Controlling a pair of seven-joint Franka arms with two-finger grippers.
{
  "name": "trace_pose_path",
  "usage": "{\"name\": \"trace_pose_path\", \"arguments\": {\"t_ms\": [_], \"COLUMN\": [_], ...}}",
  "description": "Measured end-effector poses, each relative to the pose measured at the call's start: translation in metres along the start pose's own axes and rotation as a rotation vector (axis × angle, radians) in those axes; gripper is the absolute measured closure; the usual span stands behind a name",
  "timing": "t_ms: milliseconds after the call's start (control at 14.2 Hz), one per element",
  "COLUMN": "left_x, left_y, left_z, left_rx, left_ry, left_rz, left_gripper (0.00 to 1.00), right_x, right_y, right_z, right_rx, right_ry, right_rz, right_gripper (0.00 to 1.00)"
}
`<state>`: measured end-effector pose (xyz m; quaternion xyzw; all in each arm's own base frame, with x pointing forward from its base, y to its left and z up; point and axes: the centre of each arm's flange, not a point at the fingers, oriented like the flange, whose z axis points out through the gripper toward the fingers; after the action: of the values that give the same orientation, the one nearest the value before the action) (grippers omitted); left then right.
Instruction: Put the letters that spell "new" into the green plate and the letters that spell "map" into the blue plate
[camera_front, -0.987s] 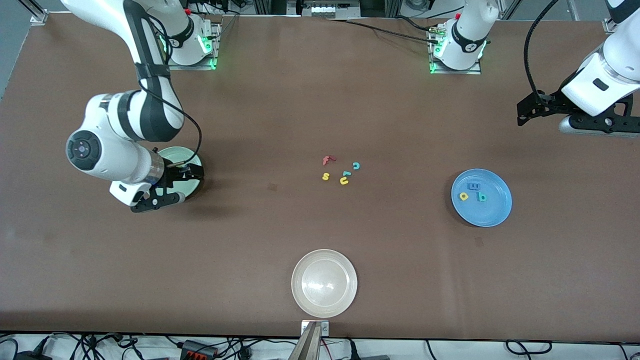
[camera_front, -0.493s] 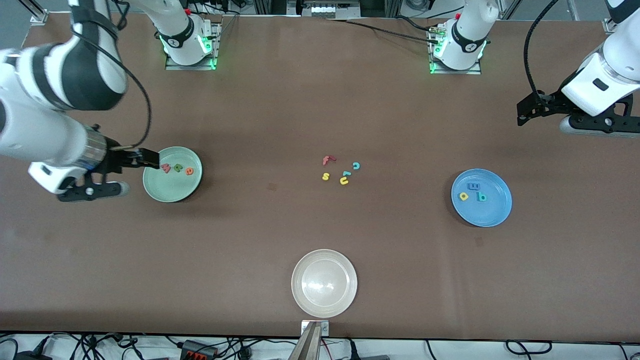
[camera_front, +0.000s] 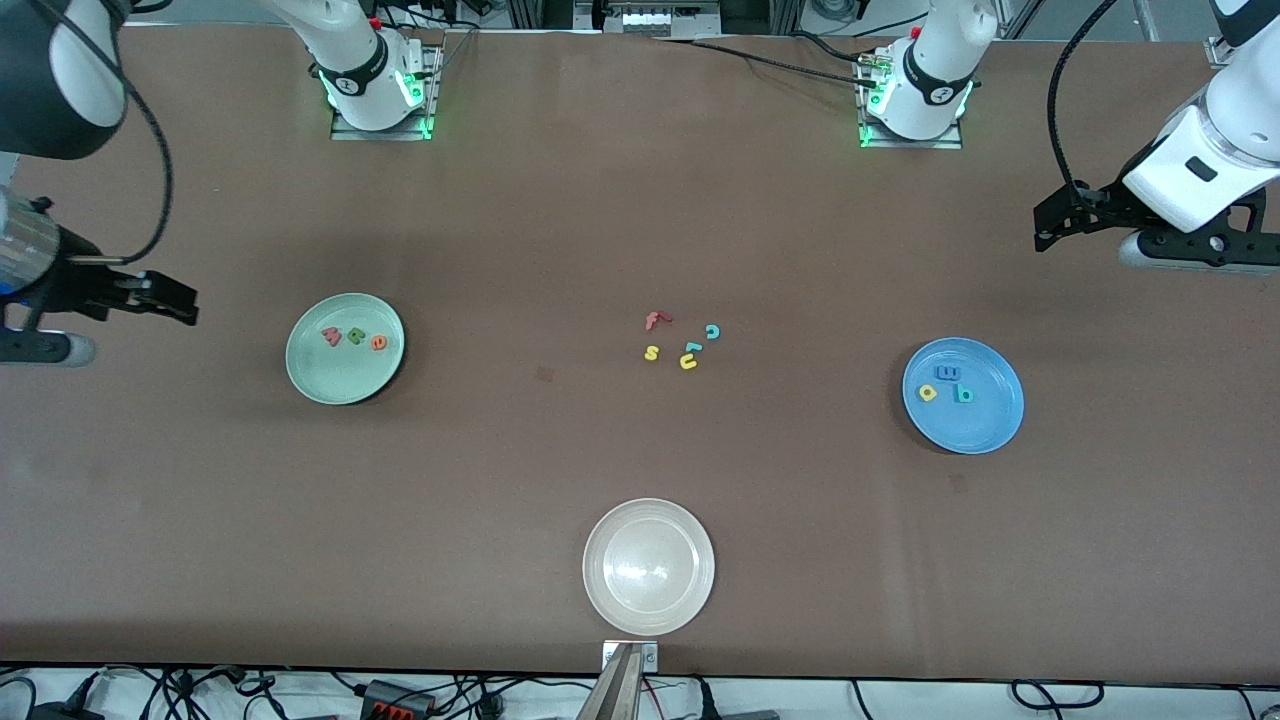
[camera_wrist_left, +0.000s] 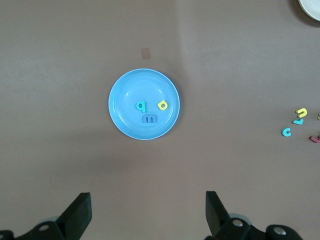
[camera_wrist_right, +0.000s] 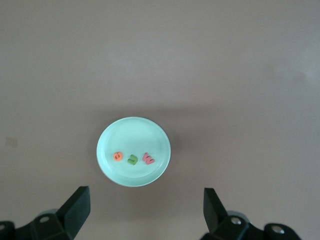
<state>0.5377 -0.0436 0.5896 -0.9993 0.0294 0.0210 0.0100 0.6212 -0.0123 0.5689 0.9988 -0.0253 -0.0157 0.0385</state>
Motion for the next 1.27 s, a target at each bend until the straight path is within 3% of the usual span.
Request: {"name": "trace_pose_path", "arguments": {"t_ms": [352, 846, 1269], "left_x": [0.0, 0.0, 0.0], "left_y": [0.0, -0.002, -0.002], "left_z": [0.0, 0.0, 0.0], "left_rx": [0.0, 0.0, 0.0], "left_ry": [0.0, 0.0, 0.0], "left_rz": [-0.001, -0.005, -0.007], "left_gripper": [0.0, 0.0, 0.0], "right_x": [-0.01, -0.017, -0.046], "right_y": [0.066, 0.057, 0.058], "right_z": [-0.019, -0.029, -0.022], "right_rx": [0.044, 0.056, 0.067], "right_ry": [0.045, 0.056, 0.041], "right_rz": [0.068, 0.048, 0.048], "right_gripper": [0.0, 0.0, 0.0]}}
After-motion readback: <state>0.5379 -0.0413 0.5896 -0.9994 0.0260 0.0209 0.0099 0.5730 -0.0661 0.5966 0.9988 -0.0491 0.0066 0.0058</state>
